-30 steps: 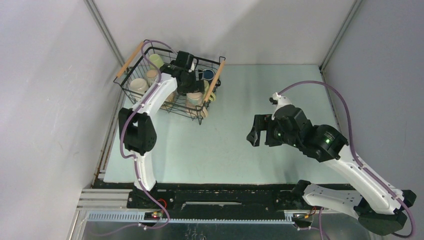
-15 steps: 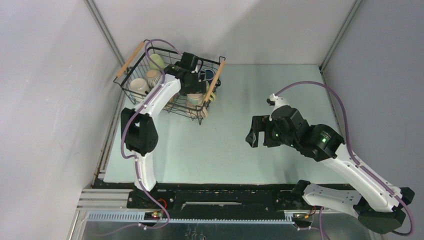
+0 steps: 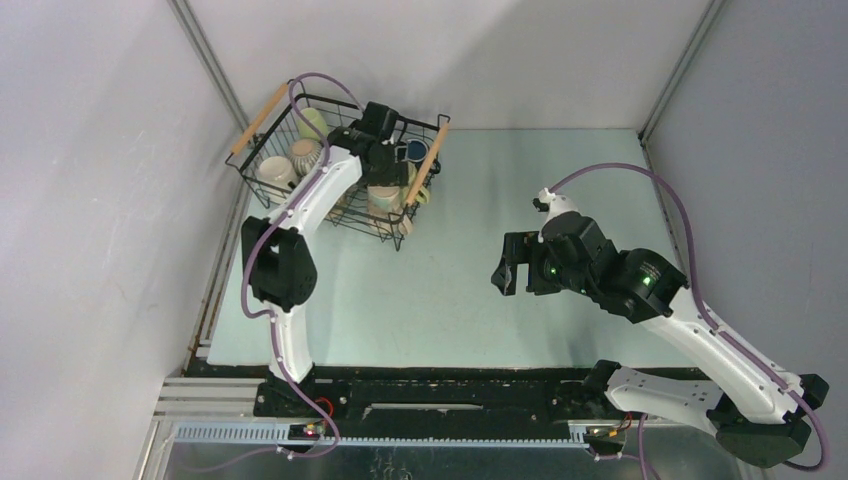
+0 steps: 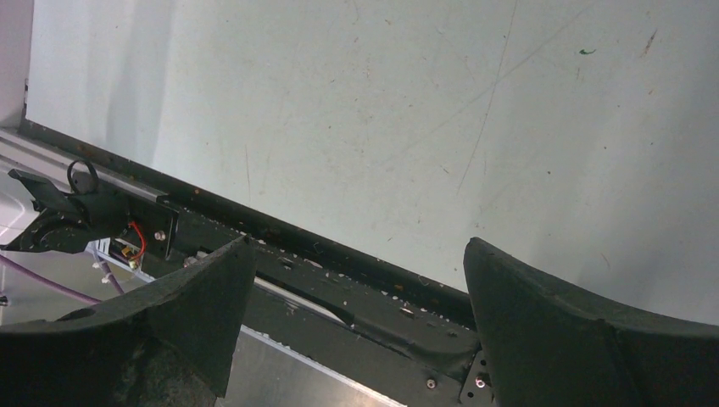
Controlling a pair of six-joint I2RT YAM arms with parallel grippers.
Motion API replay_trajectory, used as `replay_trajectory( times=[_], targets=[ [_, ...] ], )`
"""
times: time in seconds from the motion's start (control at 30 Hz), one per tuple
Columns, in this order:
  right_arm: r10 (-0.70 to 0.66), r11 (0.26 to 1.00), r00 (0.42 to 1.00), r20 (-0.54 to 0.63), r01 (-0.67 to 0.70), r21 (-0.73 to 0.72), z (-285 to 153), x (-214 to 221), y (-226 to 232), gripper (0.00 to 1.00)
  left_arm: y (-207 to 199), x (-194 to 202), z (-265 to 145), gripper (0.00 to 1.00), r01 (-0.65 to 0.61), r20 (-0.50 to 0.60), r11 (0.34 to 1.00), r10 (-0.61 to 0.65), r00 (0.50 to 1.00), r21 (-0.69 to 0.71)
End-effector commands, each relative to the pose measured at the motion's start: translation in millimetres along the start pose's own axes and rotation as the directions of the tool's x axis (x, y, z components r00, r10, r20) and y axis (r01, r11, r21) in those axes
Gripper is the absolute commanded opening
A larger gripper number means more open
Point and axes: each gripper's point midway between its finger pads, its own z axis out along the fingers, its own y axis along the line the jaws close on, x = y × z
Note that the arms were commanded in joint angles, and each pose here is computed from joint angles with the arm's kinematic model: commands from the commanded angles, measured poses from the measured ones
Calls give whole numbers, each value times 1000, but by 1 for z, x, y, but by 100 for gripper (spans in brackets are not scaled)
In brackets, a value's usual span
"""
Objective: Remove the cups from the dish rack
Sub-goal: Unload the cup from the dish rack.
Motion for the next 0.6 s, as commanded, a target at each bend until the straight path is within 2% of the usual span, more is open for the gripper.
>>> replay_trajectory(
  times=[0.0, 0.4, 0.57],
  targets=[
    [2, 1000, 1000, 8, -2, -1, 0, 0, 2, 100, 80, -2, -11, 52, -59, -56, 965, 46, 997, -255],
    [0, 1000, 1000, -4, 0, 5, 3, 2, 2, 100, 77, -11, -9, 47, -53, -17, 964, 50, 999, -262],
    [-1, 1000, 1000, -4, 1, 4, 3, 2, 2, 100, 85, -12, -4, 47, -55, -8, 945, 55, 998, -323]
  ],
)
